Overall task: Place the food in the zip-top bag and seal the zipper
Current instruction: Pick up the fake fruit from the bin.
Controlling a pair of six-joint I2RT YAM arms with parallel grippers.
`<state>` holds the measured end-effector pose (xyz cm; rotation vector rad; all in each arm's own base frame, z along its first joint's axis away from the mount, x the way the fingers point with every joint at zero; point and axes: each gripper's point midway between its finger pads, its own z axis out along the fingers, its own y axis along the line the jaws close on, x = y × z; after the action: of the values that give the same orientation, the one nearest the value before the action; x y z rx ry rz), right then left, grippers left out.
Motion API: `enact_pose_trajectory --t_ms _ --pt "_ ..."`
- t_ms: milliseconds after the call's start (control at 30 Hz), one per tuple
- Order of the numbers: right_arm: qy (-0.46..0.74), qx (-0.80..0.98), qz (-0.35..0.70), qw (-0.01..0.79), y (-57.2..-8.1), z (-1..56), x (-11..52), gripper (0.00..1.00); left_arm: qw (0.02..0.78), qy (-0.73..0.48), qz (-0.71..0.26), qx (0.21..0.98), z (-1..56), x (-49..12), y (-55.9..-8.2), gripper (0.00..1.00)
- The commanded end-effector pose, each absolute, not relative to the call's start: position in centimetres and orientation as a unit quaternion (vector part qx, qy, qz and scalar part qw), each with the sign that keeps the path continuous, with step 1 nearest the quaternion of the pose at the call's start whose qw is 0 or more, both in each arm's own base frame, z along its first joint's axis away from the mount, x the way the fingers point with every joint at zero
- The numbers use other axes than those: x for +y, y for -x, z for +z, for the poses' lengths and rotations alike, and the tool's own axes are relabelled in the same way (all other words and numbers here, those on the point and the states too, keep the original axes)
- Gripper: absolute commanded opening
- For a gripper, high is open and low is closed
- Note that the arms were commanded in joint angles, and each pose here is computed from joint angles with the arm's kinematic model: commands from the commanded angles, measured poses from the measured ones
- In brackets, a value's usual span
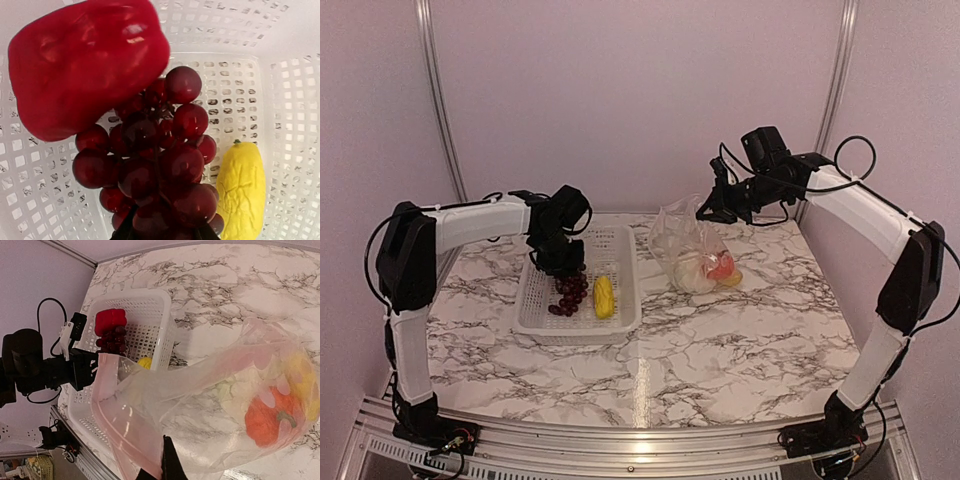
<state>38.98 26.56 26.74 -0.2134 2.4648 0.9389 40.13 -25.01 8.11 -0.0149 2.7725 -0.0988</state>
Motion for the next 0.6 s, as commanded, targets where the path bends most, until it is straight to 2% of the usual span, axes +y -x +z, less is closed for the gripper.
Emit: enact_pose_trajectory --t_ms 0,267,567 --pt "0.077 0.897 0.344 0.268 -39.3 28.5 26.0 0.00 0.211 -0.028 -0.101 0.972 13.6 -26.7 -38.8 0.12" --pt "0.076 0.896 0.346 0.266 -39.5 28.3 26.2 0.00 0.270 -0.082 -0.198 0.939 22.0 -30.4 -37.6 0.10" --pt "0.075 0.894 0.350 0.268 -39.8 28.5 26.5 0.00 0.418 -0.117 -0.367 0.823 35.8 -35.5 -37.6 0.08"
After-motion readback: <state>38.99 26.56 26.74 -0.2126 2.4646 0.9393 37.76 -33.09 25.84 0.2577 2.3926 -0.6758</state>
